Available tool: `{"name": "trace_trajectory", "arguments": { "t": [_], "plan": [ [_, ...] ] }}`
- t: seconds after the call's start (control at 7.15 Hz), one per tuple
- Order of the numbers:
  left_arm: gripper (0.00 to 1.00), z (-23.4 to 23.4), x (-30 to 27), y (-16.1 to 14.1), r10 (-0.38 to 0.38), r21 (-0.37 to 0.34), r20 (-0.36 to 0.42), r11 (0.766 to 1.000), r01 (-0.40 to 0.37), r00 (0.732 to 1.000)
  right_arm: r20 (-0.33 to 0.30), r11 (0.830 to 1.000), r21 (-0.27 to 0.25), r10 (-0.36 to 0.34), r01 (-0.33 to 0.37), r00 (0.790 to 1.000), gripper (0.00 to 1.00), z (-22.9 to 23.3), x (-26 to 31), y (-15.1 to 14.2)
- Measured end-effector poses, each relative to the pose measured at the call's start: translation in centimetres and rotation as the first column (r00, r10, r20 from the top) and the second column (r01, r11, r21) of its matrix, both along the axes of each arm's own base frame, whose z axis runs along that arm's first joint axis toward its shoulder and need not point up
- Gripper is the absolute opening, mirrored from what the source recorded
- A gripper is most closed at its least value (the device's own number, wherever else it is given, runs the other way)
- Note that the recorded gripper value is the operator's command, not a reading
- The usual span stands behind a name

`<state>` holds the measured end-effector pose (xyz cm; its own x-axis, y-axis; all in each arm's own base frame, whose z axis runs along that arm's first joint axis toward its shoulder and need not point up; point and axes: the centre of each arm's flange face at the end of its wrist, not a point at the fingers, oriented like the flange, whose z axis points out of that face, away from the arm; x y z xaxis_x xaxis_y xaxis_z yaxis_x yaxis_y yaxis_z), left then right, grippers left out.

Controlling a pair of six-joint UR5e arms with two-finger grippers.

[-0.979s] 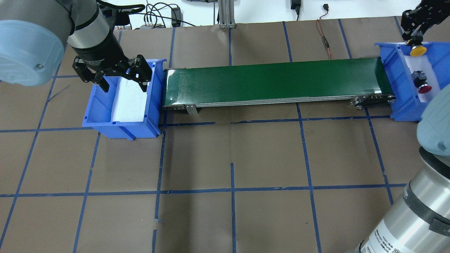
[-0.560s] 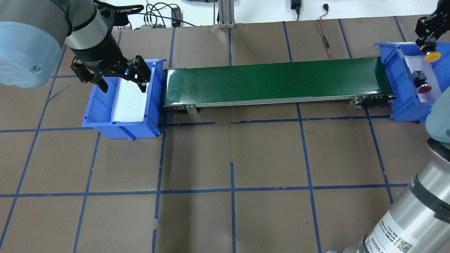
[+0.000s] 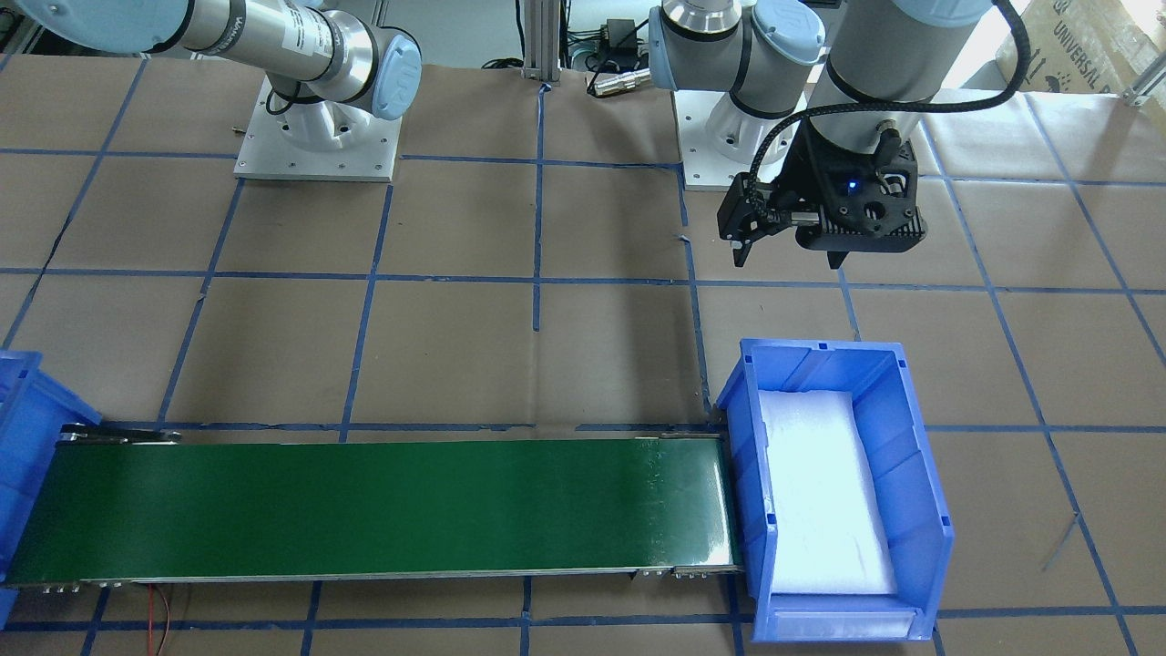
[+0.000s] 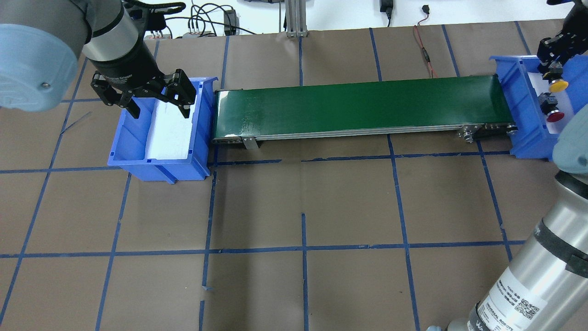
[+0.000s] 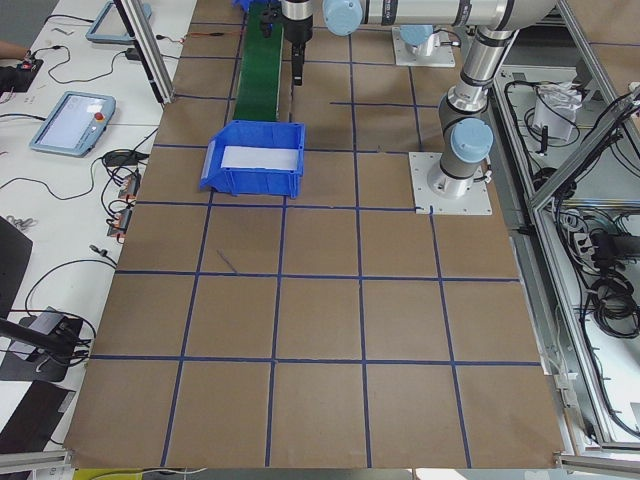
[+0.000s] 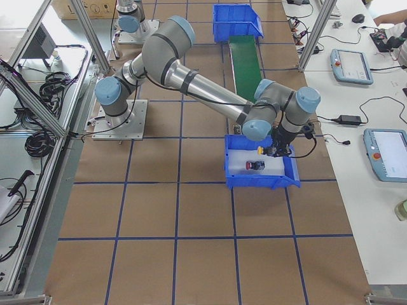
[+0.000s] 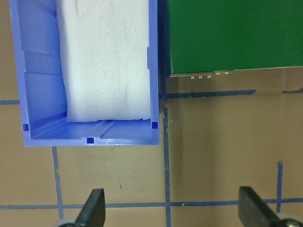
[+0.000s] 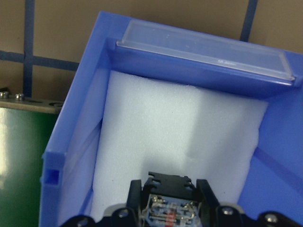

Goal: Transport two buttons from left to right
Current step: 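Carry the yellow button into the blue bin and release it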

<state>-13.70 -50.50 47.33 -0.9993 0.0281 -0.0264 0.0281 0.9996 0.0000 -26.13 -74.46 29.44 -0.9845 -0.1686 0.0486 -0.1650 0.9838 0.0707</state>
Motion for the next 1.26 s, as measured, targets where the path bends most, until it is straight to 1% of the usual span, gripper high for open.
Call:
{"name": "trace_trajectory", "arguments": {
  "t": [0.14, 0.28, 0.42, 0.56, 0.7, 0.84, 0.98, 1.26],
  "plan": [
    [1.0, 0.0, 0.0, 0.0, 0.001, 0.001, 0.0, 1.0, -0.001, 1.0, 0.004, 1.0, 0.0, -0.009, 0.009, 1.0, 0.15, -1.1, -0.1, -0.3],
    [1.0, 0.0, 0.0, 0.1, 0.001, 0.001, 0.0, 1.0, -0.001, 1.0, 0.012, 1.0, 0.005, -0.016, 0.016, 1.0, 0.23, -2.1, -0.2, -0.5],
    [1.0, -0.1, 0.0, 0.1, 0.001, 0.001, 0.001, 1.0, -0.001, 1.0, 0.017, 1.0, 0.01, -0.019, 0.019, 1.0, 0.26, -3.2, -0.2, -0.8],
    [1.0, -0.1, 0.0, 0.2, 0.002, 0.002, 0.001, 1.0, -0.002, 1.0, 0.018, 1.0, 0.011, -0.021, 0.021, 1.0, 0.33, -3.7, -0.3, -1.0],
    [1.0, -0.1, 0.0, 0.2, 0.004, 0.002, 0.0, 1.0, -0.004, 1.0, 0.017, 1.0, 0.008, -0.021, 0.021, 1.0, 0.6, -3.8, -0.4, -1.1],
    [1.0, -0.1, 0.0, 0.3, 0.005, 0.002, -0.001, 1.0, -0.005, 1.0, 0.021, 1.0, 0.005, -0.03, 0.03, 0.999, 0.96, -4.0, -0.4, -1.2],
    [1.0, -0.2, 0.0, 0.2, 0.006, 0.003, -0.001, 1.0, -0.006, 1.0, 0.029, 0.999, -0.003, -0.049, 0.049, 0.998, 1.0, -3.9, -0.4, -1.4],
    [1.0, -0.3, -0.1, -0.1, 0.009, 0.005, -0.002, 1.0, -0.009, 1.0, 0.023, 0.998, -0.023, -0.056, 0.056, 0.998, 1.0, -2.7, -0.5, -1.7]
  ]
}}
